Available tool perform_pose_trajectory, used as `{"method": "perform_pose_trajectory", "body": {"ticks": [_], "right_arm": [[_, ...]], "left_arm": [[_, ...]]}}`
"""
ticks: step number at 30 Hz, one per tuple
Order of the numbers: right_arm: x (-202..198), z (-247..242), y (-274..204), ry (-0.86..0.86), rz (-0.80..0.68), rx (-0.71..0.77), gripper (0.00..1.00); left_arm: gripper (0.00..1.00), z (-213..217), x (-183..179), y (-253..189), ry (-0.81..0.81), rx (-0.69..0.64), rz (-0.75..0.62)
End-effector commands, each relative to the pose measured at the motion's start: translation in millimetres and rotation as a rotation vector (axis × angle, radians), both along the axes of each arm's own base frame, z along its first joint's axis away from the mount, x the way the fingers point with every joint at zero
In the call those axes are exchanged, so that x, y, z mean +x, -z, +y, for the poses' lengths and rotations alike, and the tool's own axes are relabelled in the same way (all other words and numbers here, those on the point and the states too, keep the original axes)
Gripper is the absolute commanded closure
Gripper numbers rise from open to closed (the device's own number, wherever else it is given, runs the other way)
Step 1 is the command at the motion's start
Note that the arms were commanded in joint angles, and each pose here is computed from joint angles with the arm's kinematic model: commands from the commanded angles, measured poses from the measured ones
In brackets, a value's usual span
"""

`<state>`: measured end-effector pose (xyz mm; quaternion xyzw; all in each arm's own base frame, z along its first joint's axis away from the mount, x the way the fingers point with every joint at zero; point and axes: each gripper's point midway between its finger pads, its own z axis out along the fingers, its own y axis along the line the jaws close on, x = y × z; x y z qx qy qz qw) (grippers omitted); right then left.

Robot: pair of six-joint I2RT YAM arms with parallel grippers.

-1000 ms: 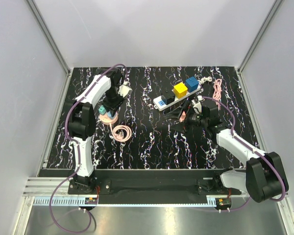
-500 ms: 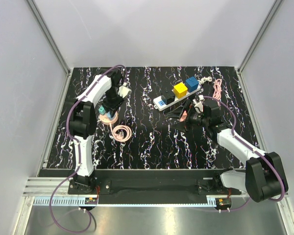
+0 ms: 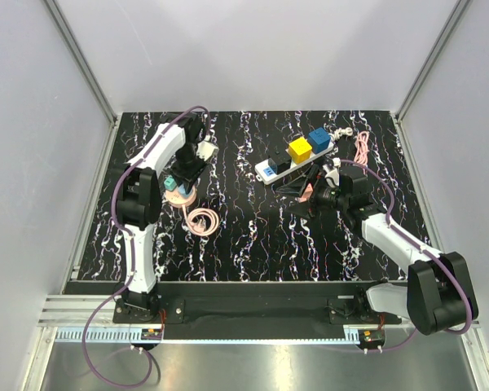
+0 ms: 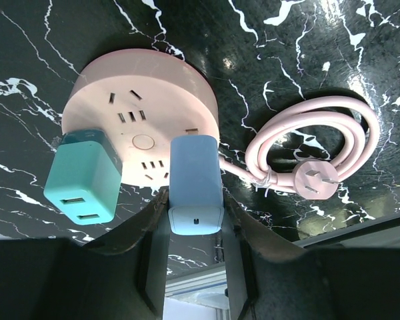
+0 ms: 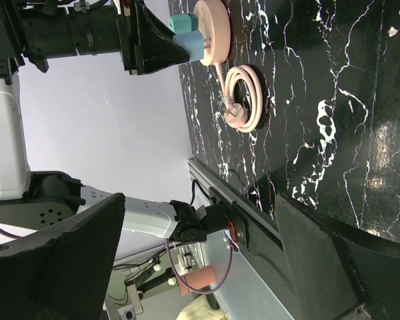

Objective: Insert the plug

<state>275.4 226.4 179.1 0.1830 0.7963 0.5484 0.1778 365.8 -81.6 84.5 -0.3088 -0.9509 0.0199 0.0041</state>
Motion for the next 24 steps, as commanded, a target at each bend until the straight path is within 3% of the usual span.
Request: {"method": "perform_pose_trajectory", "body": {"ticks": [1,24], "right_arm": [[9,1,-20,-0.019,-0.088,0.016,0.0],[8,-5,-20,-0.013,-0.088,0.022,0.0]], "left_arm": [[1.0,-4,3,4,-0.022,-0.025,-0.003],[1.0,6,-3,46,-0.098,0.046,0.03]]}}
